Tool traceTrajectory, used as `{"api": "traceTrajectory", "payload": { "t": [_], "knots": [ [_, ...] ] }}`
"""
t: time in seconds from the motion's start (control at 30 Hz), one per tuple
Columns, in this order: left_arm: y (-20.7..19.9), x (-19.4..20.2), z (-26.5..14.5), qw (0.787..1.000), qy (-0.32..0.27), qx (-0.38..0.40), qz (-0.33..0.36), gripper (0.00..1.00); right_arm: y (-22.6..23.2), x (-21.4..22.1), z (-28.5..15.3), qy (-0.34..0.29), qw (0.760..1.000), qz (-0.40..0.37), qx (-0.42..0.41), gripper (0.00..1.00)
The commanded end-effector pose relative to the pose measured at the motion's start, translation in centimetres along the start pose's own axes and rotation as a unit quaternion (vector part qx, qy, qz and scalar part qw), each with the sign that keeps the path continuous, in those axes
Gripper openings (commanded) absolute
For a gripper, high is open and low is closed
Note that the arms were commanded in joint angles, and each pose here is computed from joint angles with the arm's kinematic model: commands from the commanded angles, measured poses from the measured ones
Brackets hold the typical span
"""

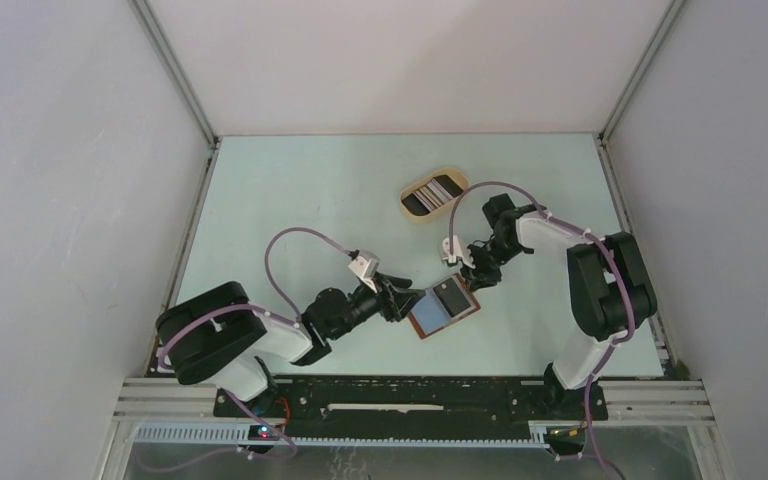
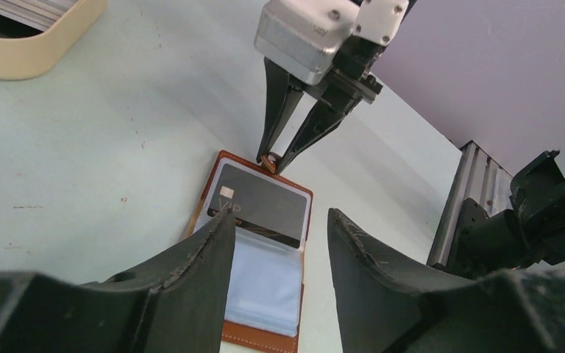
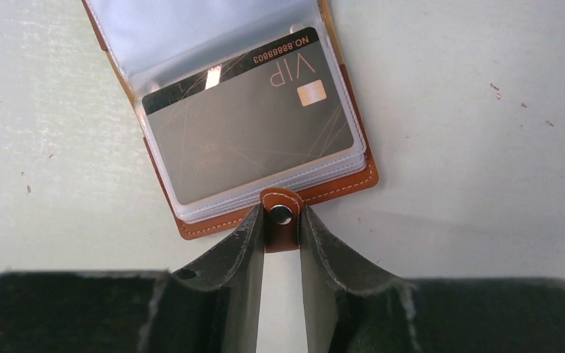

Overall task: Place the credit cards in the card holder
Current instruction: Close the card holder at the center of the board.

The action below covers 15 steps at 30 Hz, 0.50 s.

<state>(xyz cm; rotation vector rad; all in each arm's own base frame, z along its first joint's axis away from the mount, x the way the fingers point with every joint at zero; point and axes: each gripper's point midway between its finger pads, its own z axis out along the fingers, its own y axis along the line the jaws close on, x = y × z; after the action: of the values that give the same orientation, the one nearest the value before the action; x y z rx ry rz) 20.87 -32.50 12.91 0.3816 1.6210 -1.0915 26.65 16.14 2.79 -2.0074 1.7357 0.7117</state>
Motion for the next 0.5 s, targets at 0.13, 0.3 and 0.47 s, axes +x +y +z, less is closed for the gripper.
{"api": "traceTrajectory", "payload": {
  "t": [0.13,0.3,0.47],
  "knots": [
    [-0.6,-1.0,0.4,0.999,-0.014,0.027,-0.023,0.52,-0.9,-1.2,-1.2,-0.022,1.000,0.006,0.016,0.38],
    [-0.5,-0.9,0.4,0.999,-0.012,0.028,-0.027,0.51,-1.0,-0.6,-1.5,-0.015,1.000,0.014,0.020,0.44],
    [-0.4,-1.0,0.4,0.999,-0.012,0.028,-0.032,0.50,-1.6,-0.3,-2.1,-0.011,0.999,0.035,0.039,0.46]
  ]
}}
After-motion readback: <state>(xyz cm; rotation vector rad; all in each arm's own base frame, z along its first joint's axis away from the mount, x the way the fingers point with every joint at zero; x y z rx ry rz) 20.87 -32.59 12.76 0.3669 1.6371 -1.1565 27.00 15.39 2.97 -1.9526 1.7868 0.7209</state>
